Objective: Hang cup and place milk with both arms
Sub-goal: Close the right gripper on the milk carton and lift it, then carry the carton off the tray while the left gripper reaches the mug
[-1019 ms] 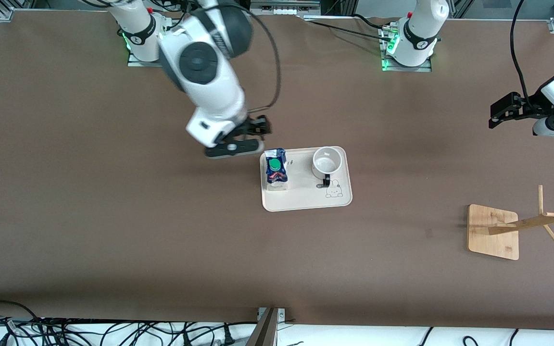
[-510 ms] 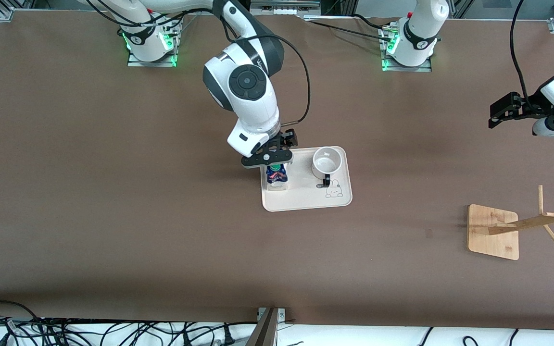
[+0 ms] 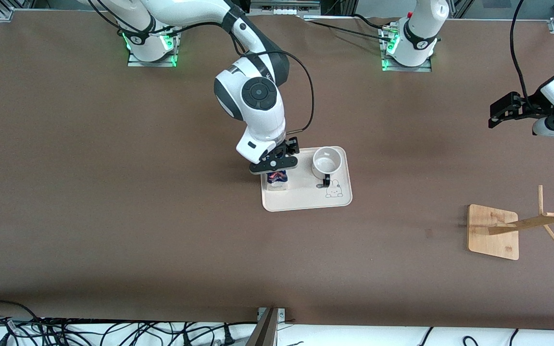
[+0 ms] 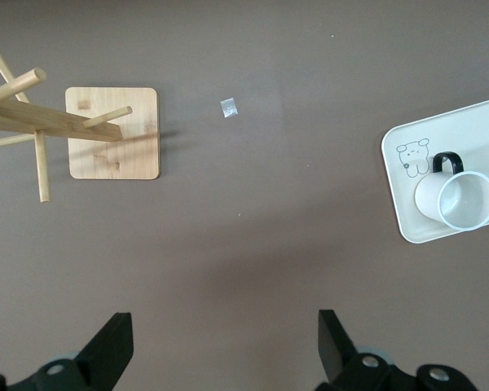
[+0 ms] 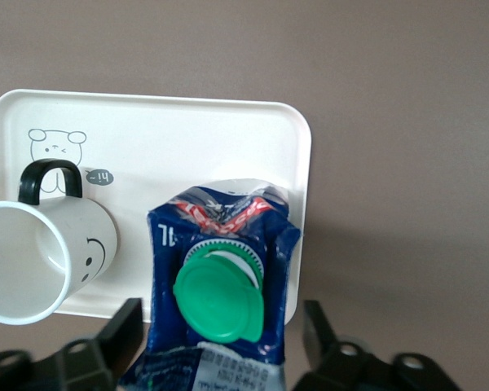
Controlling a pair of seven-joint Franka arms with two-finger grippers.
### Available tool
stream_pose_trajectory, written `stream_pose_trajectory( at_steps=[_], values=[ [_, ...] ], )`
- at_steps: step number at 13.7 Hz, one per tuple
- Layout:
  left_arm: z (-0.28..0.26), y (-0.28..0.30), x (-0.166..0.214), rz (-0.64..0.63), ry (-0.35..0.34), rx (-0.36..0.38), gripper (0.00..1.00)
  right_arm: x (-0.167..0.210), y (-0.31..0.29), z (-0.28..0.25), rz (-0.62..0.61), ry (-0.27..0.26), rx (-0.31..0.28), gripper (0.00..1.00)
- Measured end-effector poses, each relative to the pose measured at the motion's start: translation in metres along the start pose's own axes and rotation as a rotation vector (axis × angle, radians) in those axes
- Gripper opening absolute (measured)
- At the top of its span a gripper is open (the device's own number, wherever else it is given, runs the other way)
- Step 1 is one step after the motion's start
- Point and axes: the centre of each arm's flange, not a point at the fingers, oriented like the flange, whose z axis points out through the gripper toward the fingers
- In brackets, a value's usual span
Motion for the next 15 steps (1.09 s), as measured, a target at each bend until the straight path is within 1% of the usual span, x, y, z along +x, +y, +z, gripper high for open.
stream_pose_trajectory(
  at_steps=[1, 2, 5, 6, 7, 11, 13, 15],
  values=[
    [0.000, 0.000, 0.000, 0.000, -0.001, 0.000, 1.00, 0.001, 0.000, -0.001, 0.000, 0.002, 0.001, 0.81],
    [0.000, 0.000, 0.000, 0.000, -0.001, 0.000, 1.00, 0.002, 0.000, -0.003, 0.001, 0.006, 0.003, 0.78],
    [0.000, 0.000, -0.001, 0.000, -0.005, -0.001, 1.00, 0.007, 0.003, -0.012, 0.008, 0.011, -0.001, 0.42],
    [0.000, 0.000, -0.001, 0.000, -0.005, -0.001, 1.00, 0.008, 0.004, -0.017, 0.010, 0.010, -0.004, 0.35],
    [0.000, 0.000, -0.001, 0.000, -0.005, -0.001, 1.00, 0.011, 0.005, -0.026, 0.013, 0.009, -0.007, 0.31],
    [0.000, 0.000, -0.001, 0.000, -0.005, -0.001, 1.00, 0.027, 0.031, -0.090, 0.055, -0.001, -0.007, 0.30],
    [0.000, 0.000, -0.001, 0.000, -0.005, -0.001, 1.00, 0.044, 0.067, -0.118, 0.072, 0.002, 0.017, 0.28],
    [0.002, 0.000, -0.002, -0.001, -0.020, -0.003, 1.00, 0.062, 0.118, -0.131, 0.075, -0.015, 0.017, 0.27]
  ],
)
